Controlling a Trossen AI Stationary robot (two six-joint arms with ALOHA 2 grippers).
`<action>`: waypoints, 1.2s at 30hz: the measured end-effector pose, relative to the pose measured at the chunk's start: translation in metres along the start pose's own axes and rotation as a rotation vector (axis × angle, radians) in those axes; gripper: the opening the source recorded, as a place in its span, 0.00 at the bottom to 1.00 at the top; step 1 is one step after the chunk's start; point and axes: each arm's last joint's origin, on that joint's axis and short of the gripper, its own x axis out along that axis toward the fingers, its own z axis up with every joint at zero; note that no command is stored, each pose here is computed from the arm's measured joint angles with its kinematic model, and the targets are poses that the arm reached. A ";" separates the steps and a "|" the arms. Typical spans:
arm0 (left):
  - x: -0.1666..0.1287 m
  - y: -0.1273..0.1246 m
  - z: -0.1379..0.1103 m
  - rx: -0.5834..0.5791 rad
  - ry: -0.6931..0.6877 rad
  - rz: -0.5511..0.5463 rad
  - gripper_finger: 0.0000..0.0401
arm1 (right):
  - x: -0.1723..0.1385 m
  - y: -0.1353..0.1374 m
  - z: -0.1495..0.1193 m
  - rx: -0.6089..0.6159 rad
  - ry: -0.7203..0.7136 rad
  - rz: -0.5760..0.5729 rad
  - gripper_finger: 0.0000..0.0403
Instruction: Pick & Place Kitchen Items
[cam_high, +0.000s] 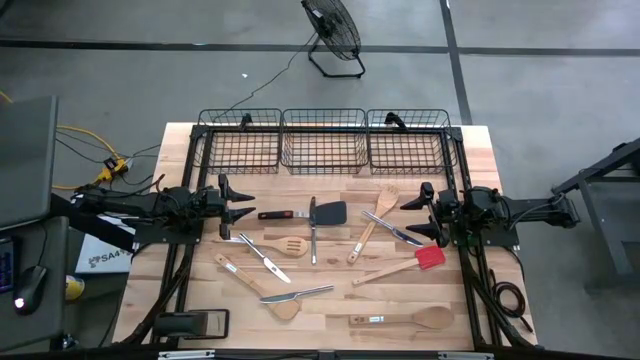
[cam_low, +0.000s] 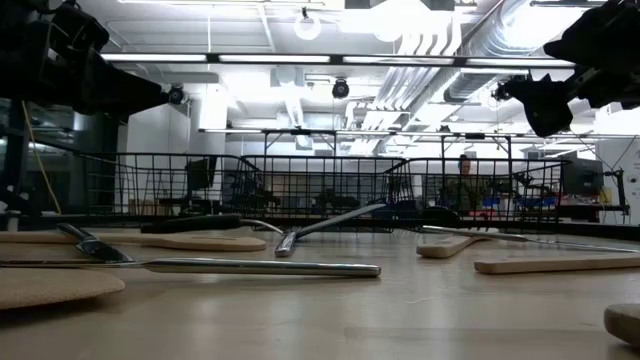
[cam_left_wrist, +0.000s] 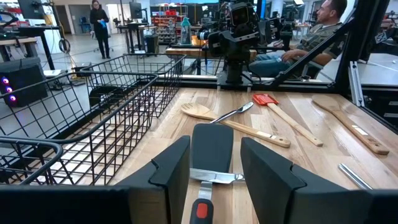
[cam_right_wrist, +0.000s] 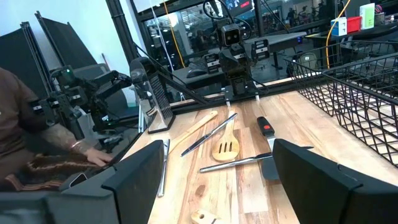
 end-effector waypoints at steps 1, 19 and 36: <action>0.000 0.000 0.000 0.000 0.000 0.000 0.35 | 0.000 0.000 0.000 0.000 -0.001 -0.001 0.73; 0.000 0.000 0.000 0.000 0.000 0.000 0.35 | 0.000 0.000 0.005 0.051 -0.061 -0.036 0.73; 0.000 0.000 0.000 0.000 0.000 0.000 0.35 | -0.005 -0.005 0.026 0.333 -0.311 -0.339 0.73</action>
